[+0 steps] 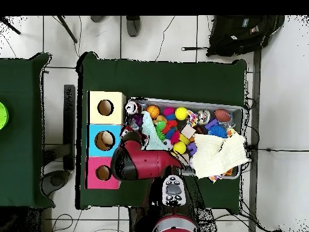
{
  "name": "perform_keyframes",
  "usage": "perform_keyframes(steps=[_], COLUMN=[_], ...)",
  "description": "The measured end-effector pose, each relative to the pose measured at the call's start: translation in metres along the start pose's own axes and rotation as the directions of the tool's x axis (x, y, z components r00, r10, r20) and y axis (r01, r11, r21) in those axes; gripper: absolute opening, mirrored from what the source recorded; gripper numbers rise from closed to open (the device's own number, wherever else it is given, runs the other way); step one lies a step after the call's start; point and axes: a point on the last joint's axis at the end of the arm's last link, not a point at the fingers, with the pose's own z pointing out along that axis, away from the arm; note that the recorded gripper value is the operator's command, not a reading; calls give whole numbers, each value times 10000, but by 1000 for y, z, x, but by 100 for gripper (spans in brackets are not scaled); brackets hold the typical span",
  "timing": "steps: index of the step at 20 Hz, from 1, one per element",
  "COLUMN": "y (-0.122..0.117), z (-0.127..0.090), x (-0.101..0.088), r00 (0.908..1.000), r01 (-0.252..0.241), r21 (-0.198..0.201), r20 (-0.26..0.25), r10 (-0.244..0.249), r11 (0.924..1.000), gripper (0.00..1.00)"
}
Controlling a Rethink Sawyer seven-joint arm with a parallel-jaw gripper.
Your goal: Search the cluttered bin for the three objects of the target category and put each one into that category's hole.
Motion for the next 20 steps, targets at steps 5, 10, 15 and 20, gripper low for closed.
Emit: perform_keyframes(steps=[5,10,15,20], y=[4,7,6,6], z=[2,2,3,6], x=[0,2,4,6], r00=[10000,9999,10000,9999], r01=[-64,-56,49,142], r21=[-135,-208,-242,-394], r20=[-67,-98,-82,97], r10=[63,54,-51,-139], r11=[9999,9998,9997,9991], gripper=[100,100,100,100])
